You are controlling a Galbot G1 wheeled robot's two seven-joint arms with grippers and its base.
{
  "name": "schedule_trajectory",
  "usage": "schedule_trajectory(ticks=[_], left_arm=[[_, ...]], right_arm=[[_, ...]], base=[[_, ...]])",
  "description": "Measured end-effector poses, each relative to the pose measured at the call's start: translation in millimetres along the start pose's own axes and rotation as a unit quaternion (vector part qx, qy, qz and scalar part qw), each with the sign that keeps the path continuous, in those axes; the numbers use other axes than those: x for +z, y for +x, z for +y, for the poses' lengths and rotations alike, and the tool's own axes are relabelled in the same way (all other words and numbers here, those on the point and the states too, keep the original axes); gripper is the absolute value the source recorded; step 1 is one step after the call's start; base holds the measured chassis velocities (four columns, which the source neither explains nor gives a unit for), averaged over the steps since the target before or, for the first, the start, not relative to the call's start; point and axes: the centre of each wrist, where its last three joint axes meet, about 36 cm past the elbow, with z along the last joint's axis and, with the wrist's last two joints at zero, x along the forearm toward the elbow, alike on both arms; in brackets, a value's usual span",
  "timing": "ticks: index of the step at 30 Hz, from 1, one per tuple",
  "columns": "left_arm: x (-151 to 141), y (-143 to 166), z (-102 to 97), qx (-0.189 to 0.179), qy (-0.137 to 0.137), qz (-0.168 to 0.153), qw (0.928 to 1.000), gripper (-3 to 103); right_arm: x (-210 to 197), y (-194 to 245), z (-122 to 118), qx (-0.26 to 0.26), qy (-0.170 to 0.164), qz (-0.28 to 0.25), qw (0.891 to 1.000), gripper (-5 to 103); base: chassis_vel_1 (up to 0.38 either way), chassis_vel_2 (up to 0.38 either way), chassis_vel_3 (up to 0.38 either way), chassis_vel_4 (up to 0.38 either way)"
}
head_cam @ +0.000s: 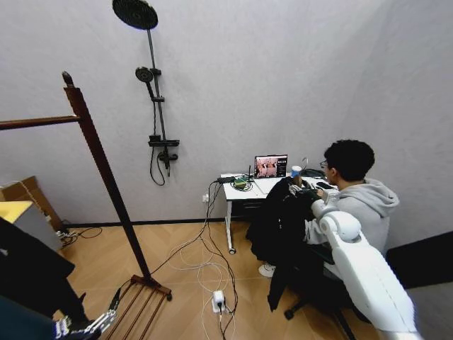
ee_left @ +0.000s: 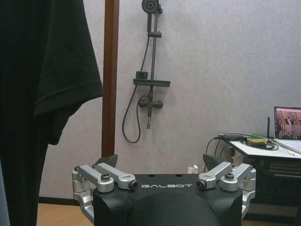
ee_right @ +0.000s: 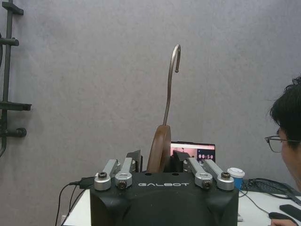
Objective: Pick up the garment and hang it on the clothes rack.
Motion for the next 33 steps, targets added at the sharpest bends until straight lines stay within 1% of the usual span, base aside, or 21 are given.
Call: schedule_trajectory(ticks=[1, 2, 3, 5, 6, 8, 9, 10, 12, 14, 16, 17, 18, 21, 25, 27, 28, 31, 33], left_arm=[[0, 0, 0.0, 0.0, 0.0, 0.0, 1.0, 100], [0, 0, 0.0, 0.0, 0.0, 0.0, 1.0, 100], [0, 0, 0.0, 0.0, 0.0, 0.0, 1.0, 100], [0, 0, 0.0, 0.0, 0.0, 0.0, 1.0, 100], [0, 0, 0.0, 0.0, 0.0, 0.0, 1.0, 100], [0, 0, 0.0, 0.0, 0.0, 0.0, 1.0, 100], [0, 0, 0.0, 0.0, 0.0, 0.0, 1.0, 100], [0, 0, 0.0, 0.0, 0.0, 0.0, 1.0, 100], [0, 0, 0.0, 0.0, 0.0, 0.0, 1.0, 100], [0, 0, 0.0, 0.0, 0.0, 0.0, 1.0, 100], [0, 0, 0.0, 0.0, 0.0, 0.0, 1.0, 100], [0, 0, 0.0, 0.0, 0.0, 0.0, 1.0, 100], [0, 0, 0.0, 0.0, 0.0, 0.0, 1.0, 100], [0, 0, 0.0, 0.0, 0.0, 0.0, 1.0, 100], [0, 0, 0.0, 0.0, 0.0, 0.0, 1.0, 100], [0, 0, 0.0, 0.0, 0.0, 0.0, 1.0, 100], [0, 0, 0.0, 0.0, 0.0, 0.0, 1.0, 100], [0, 0, 0.0, 0.0, 0.0, 0.0, 1.0, 100], [0, 0, 0.0, 0.0, 0.0, 0.0, 1.0, 100]], right_arm=[[0, 0, 0, 0.0, 0.0, 0.0, 1.0, 39], [0, 1, -1, 0.001, 0.0, 0.0, 1.0, 34], [0, 1, -1, 0.001, 0.0, 0.0, 1.0, 34], [-1, 3, -1, 0.0, 0.002, 0.0, 1.0, 23], [-1, 3, -1, 0.0, 0.002, 0.0, 1.0, 23], [-2, 5, -1, 0.001, 0.005, 0.0, 1.0, 12], [-2, 5, -1, 0.001, 0.005, 0.0, 1.0, 12], [-3, 8, 0, -0.001, 0.008, -0.001, 1.0, 10], [-6, 12, 2, -0.003, 0.013, -0.006, 1.0, 10], [-16, 26, 12, -0.015, 0.02, -0.019, 1.0, 10], [-19, 31, 16, -0.02, 0.022, -0.024, 0.999, 10], [-22, 40, 22, -0.028, 0.024, -0.031, 0.999, 10], [-22, 40, 22, -0.028, 0.024, -0.031, 0.999, 10], [-19, 62, 39, -0.041, 0.023, -0.053, 0.998, 10], [-18, 78, 47, -0.051, 0.023, -0.058, 0.997, 10], [-25, 98, 56, -0.067, 0.022, -0.071, 0.995, 10], [-25, 98, 56, -0.067, 0.022, -0.071, 0.995, 10], [-39, 120, 67, -0.087, 0.019, -0.086, 0.992, 10], [-41, 123, 68, -0.089, 0.019, -0.086, 0.992, 10]], base=[[0.0, 0.0, 0.0, 0.0], [0.0, 0.0, 0.0, 0.0], [0.0, 0.0, 0.0, 0.0], [0.0, 0.0, 0.0, 0.0], [0.0, 0.0, 0.0, 0.0], [0.0, 0.0, 0.0, 0.0], [0.0, 0.0, 0.0, 0.0], [0.0, 0.0, 0.0, 0.0], [0.0, 0.0, 0.0, 0.0], [0.0, 0.0, 0.0, 0.0], [0.0, 0.0, 0.0, 0.0], [0.0, 0.0, 0.0, 0.0], [0.0, 0.0, 0.0, 0.0], [0.071, 0.05, 0.047, 0.061], [0.082, 0.07, 0.079, 0.066], [0.076, 0.078, 0.088, 0.073], [0.076, 0.078, 0.079, 0.073], [0.098, 0.103, 0.097, 0.103], [0.111, 0.123, 0.101, 0.117]])
